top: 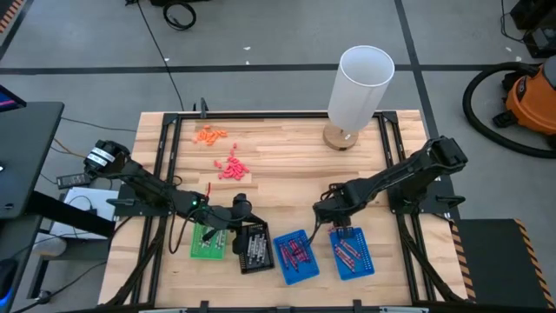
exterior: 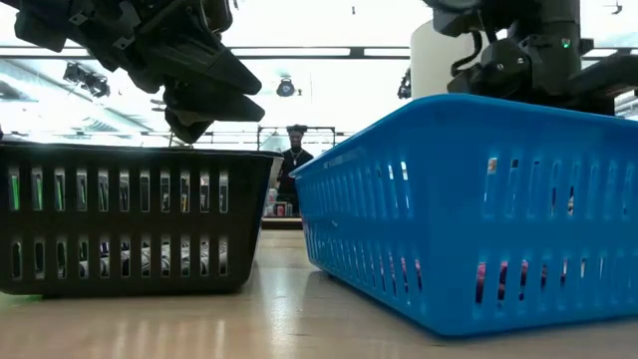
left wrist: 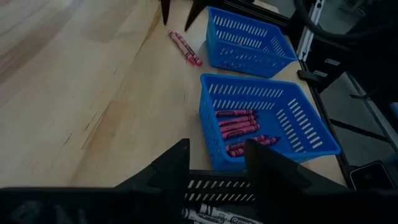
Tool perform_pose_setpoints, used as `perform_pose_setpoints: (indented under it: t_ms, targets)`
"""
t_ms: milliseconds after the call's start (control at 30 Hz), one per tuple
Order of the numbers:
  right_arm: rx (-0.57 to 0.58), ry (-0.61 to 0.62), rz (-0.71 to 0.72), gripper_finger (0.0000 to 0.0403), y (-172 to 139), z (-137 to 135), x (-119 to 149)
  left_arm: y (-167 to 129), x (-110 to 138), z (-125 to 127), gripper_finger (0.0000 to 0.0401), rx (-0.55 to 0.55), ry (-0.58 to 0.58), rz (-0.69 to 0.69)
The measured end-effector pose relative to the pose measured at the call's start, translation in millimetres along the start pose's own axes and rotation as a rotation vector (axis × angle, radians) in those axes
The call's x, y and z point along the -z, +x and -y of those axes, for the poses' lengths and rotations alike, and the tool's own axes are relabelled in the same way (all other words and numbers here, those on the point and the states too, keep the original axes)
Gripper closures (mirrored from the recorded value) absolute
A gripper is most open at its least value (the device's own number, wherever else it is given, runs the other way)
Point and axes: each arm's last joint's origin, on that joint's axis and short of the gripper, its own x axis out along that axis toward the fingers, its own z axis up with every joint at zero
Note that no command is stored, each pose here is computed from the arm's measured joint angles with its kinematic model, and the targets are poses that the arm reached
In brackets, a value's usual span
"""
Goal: Sort crayons
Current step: Put the pink crayon into the right blue bin
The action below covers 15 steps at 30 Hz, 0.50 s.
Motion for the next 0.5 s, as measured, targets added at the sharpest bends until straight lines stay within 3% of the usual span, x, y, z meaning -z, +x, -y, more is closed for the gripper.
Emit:
perform_pose_setpoints:
  t_ms: [167, 500]
  targets:
    - [-0.033, -0.055, 0.034, 0.0228, 13.0, -0.9, 2.9, 0.0, -0.1, 0.0, 0.0236, 0.0, 0.0, 0.001]
    - [-0.027, -0.124, 0.038, 0.023, 28.6, -6.9, 13.5, 0.1, 0.0, 0.0, 0.0236, 0.0, 0.0, 0.0]
